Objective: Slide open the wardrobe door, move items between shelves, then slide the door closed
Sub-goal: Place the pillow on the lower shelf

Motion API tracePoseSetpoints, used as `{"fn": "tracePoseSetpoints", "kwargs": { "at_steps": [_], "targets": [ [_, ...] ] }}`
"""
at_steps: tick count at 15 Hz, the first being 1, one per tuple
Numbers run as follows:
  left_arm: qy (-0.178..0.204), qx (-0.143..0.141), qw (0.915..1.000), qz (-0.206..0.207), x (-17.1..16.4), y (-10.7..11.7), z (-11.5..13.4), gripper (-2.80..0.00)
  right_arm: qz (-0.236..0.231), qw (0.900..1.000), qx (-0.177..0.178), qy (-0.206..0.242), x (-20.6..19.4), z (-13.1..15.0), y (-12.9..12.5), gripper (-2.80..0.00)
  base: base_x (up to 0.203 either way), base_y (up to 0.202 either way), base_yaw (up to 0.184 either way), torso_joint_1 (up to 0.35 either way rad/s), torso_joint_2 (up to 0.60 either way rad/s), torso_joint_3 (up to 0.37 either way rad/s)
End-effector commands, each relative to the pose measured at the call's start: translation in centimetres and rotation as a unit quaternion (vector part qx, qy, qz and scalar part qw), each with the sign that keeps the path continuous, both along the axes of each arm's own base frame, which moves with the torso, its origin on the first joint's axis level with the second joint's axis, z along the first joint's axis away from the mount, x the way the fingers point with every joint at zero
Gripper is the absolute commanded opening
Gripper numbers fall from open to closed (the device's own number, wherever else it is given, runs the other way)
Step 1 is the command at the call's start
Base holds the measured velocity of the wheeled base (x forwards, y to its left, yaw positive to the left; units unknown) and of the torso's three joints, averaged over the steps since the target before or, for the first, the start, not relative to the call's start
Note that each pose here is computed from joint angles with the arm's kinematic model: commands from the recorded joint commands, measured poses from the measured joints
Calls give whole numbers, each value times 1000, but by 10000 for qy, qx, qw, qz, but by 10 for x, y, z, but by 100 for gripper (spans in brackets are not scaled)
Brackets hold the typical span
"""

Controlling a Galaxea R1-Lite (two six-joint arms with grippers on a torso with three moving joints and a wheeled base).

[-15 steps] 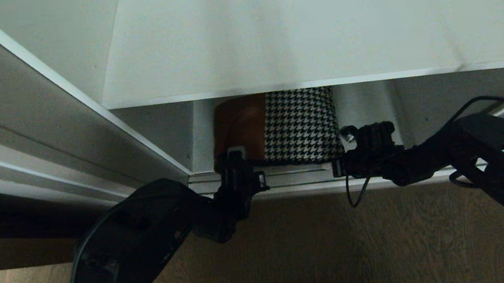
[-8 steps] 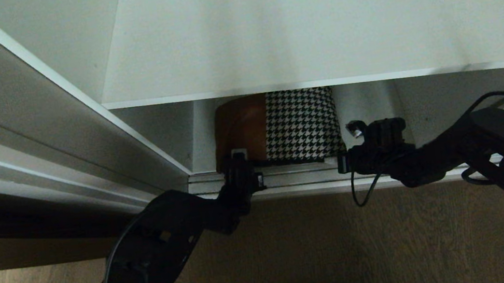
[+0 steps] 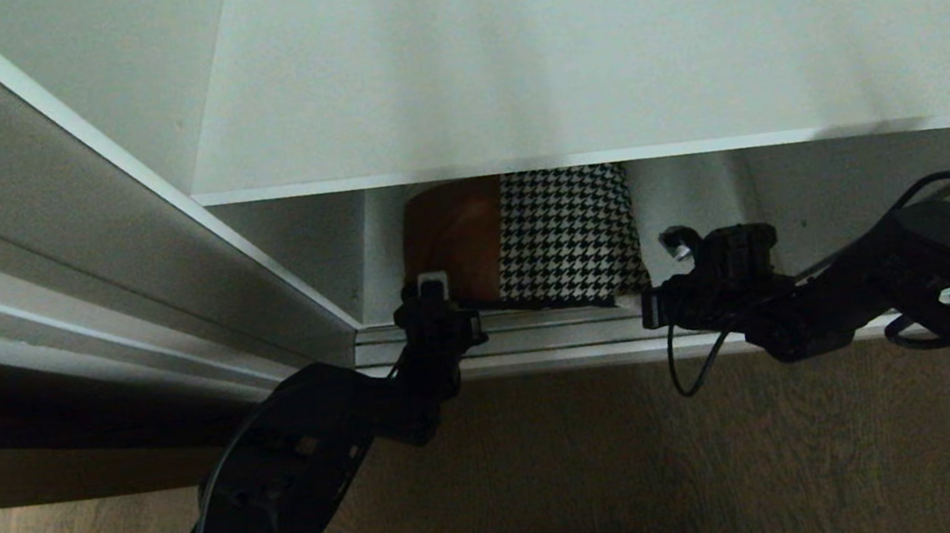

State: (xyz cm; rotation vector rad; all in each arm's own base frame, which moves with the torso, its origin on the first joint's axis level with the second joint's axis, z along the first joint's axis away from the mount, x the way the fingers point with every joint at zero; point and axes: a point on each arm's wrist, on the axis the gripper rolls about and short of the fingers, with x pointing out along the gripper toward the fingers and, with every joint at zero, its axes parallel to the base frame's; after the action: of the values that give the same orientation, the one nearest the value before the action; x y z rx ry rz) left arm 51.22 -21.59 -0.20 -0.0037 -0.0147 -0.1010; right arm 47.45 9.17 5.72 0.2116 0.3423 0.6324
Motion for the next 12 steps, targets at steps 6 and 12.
{"fn": "tracePoseSetpoints", "kwargs": {
  "at_steps": [6,12],
  "targets": [
    [-177,218,9996,8,-1,0,-20,-280,118,9999,49,-111,-11,-2,-1,-280,0,0,0,0,0,0],
    [-774,-47,9964,334,-6,-3,6,-280,128,9998,52,-170,-22,18,-3,-280,0,0,0,0,0,0]
  ]
}}
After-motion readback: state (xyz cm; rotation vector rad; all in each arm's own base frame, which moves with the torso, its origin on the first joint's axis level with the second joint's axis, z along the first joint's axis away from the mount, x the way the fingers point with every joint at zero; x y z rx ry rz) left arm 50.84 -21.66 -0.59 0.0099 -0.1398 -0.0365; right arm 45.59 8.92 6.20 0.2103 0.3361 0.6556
